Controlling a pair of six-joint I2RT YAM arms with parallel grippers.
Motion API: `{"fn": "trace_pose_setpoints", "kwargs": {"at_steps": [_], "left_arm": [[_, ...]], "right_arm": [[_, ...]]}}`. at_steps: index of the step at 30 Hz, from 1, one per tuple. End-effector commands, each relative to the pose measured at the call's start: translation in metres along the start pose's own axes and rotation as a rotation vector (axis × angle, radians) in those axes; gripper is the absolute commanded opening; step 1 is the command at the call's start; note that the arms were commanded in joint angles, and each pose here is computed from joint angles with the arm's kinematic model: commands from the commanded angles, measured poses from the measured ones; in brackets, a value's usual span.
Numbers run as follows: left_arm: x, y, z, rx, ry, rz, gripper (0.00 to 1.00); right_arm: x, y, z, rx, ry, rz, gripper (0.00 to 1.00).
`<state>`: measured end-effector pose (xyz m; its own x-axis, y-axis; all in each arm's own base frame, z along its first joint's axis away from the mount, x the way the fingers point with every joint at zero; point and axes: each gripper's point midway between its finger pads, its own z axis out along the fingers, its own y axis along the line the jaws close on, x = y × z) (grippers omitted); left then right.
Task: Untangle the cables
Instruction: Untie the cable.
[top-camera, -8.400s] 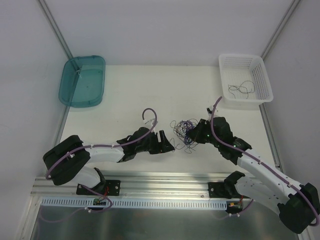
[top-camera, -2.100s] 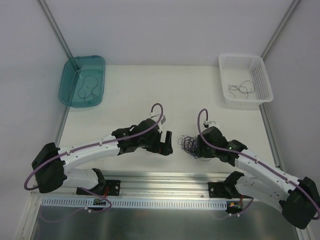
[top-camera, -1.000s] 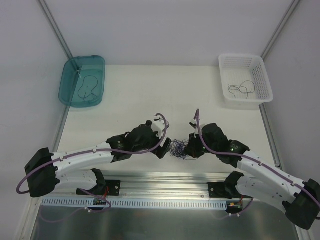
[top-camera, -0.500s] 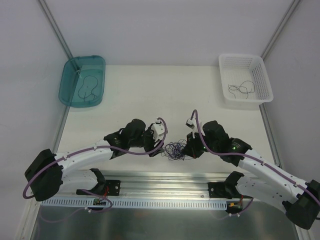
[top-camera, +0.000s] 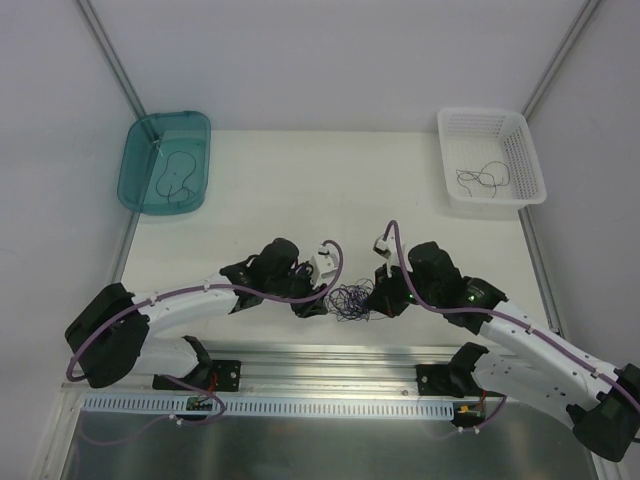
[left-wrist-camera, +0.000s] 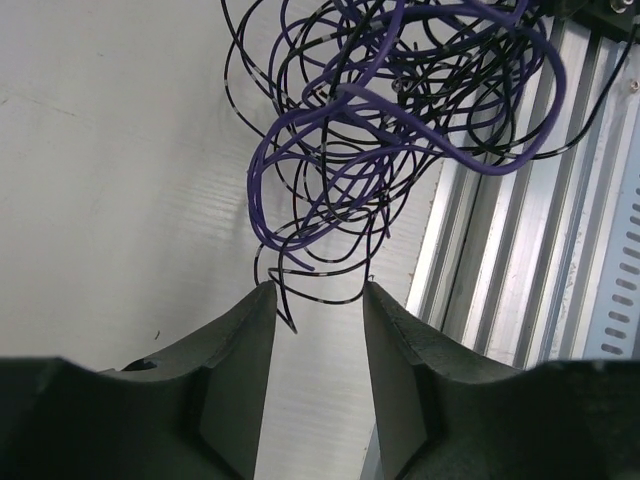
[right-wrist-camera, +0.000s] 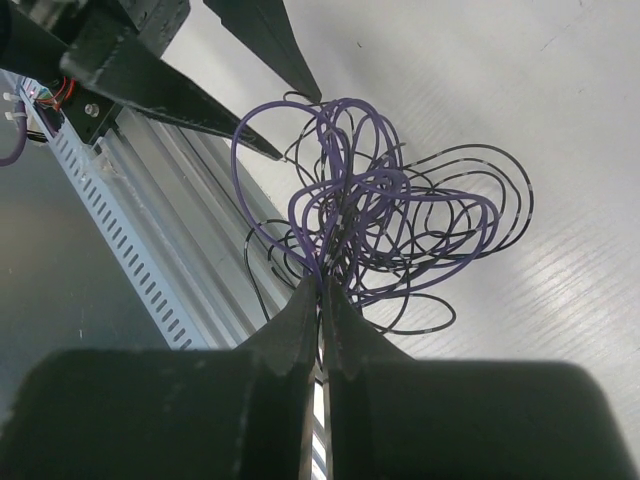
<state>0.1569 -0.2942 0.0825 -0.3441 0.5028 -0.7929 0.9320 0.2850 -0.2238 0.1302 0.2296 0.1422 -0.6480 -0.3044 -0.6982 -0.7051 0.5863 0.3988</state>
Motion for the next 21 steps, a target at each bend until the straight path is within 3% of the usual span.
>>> {"fn": "trace_pose_setpoints", "kwargs": {"at_steps": [1,4,6,11,14,21], "left_arm": [[-0.008,-0.004,0.003,0.045,-0.029,0.01,0.39],[-0.011,-0.001,0.005,0.039,-0.029,0.006,0.27],[-0.014,-0.001,0.004,0.032,-0.035,0.005,0.03],[-0.017,0.013,-0.009,-0.07,-0.057,-0.018,0.0],[-0.026,0.044,-0.037,-0.256,-0.11,-0.09,0.0],[-0.048,0.087,-0.138,-0.645,-0.273,-0.31,0.0]], "right_arm": [[-0.027,0.017,-0.012,-0.052,-0.078,-0.052,0.01],[-0.027,0.017,-0.012,-0.054,-0.08,-0.051,0.01],[-0.025,0.013,-0.011,-0.037,-0.08,-0.048,0.01],[-0.013,-0.013,-0.01,0.1,-0.062,-0.006,0.01],[-0.004,-0.045,-0.014,0.267,-0.056,0.071,0.01],[0.009,-0.103,-0.042,0.563,-0.108,0.284,0.01]]}}
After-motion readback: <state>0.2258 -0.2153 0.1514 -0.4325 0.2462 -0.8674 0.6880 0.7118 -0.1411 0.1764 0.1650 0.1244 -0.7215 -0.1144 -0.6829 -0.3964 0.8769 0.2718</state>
